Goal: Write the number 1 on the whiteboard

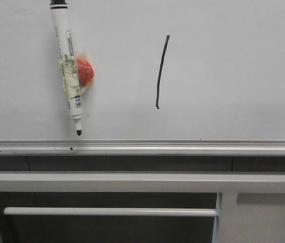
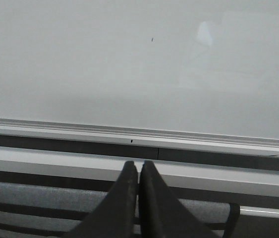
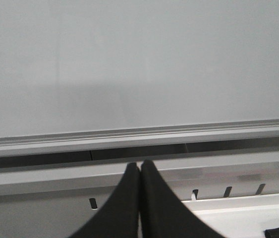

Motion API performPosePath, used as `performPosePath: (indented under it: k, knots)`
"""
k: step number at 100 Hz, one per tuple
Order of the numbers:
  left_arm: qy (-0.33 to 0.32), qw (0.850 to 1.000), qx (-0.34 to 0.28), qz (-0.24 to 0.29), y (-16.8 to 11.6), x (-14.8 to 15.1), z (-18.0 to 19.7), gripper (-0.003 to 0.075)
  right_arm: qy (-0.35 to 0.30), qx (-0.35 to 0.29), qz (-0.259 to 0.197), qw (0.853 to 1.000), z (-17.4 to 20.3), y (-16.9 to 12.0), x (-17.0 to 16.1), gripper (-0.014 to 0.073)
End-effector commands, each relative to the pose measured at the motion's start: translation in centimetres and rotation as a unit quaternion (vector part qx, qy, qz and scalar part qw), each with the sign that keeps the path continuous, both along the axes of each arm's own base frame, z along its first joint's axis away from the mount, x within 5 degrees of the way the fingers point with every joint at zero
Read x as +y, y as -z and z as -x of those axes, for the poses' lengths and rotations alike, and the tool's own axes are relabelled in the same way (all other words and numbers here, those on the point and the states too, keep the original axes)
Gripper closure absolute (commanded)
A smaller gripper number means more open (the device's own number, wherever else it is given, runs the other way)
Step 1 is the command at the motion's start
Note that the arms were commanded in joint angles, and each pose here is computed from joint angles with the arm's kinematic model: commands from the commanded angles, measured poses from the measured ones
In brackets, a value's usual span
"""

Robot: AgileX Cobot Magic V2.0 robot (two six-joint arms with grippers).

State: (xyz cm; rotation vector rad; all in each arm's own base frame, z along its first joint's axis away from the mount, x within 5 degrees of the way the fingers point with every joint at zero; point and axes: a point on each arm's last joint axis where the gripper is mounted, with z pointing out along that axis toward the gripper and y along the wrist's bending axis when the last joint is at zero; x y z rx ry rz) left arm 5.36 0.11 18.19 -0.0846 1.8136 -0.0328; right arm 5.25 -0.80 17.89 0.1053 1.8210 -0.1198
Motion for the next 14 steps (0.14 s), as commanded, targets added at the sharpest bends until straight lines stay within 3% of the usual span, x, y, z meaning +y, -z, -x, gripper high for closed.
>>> performPosePath:
  k: [1, 14]
  knots:
    - [-0.002, 0.999, -0.044, 0.003, -0.53, 0.01, -0.01, 0.0741, 0.001, 0.003, 0.002, 1.0, -0.03, 0.78, -0.01, 0.0658]
    - [-0.002, 0.999, -0.044, 0.003, -0.53, 0.01, -0.01, 0.0741, 0.001, 0.003, 0.002, 1.0, -0.03, 0.78, -0.01, 0.0658]
